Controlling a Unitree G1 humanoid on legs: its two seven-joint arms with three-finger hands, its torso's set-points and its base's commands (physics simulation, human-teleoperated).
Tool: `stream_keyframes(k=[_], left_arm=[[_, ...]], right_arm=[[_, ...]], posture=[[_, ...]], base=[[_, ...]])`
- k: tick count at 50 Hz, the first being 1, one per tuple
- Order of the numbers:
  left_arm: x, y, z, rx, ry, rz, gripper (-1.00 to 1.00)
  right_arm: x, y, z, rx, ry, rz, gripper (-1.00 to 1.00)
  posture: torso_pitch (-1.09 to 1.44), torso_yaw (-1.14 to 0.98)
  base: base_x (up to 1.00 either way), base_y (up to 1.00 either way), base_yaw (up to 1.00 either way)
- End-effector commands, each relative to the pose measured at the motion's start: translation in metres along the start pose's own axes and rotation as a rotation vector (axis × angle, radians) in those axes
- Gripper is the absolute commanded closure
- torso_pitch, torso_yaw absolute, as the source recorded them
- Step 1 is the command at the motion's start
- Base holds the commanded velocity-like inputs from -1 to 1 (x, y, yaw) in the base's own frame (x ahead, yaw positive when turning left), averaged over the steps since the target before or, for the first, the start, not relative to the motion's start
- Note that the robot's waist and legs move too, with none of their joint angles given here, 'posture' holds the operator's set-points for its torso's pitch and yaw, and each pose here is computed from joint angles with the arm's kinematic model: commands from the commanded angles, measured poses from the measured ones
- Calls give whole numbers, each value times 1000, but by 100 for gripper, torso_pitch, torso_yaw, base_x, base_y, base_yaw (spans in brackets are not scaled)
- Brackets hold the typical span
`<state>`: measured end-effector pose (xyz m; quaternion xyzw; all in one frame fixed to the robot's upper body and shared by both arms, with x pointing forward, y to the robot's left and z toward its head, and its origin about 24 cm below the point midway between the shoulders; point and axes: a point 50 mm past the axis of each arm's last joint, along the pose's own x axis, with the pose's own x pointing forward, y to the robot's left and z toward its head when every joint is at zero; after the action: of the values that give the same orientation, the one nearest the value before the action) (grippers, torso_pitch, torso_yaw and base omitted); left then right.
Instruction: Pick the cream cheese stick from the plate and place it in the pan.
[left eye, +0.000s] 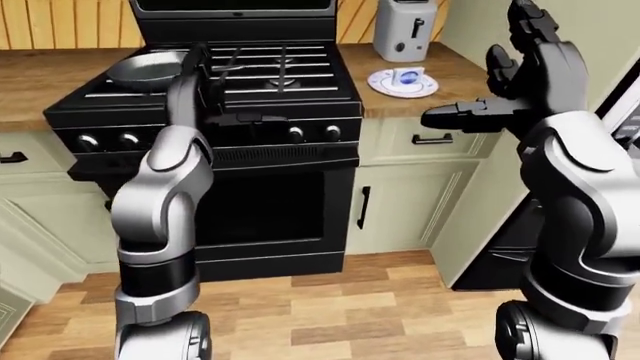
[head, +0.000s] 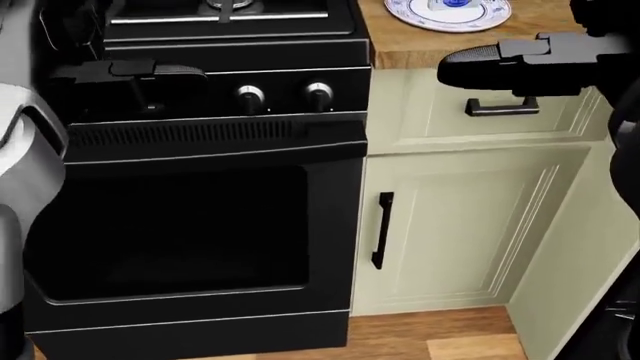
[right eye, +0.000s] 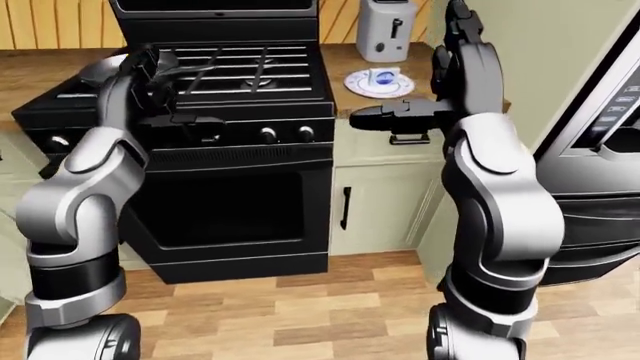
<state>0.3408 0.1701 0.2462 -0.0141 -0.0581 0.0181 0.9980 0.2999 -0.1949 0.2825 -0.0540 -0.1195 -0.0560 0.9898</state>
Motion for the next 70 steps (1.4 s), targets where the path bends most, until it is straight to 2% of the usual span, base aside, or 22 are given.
stream_keyframes(k=[1,28,70], left_arm=[[-3,5,26,-4,-117,22,-100],[-6,4,30,28,-136,25,-100],[-6,3,28,34,-131,18,-100]], right_arm=[[-2,3,21,0,-102,14,-100],[-2,3,21,6,-102,14,-100],[-2,3,20,6,-99,17,-100]], posture=[[0,0],[0,0],[0,0]], base=[[16,0,0],[17,0,0],[19,0,0]])
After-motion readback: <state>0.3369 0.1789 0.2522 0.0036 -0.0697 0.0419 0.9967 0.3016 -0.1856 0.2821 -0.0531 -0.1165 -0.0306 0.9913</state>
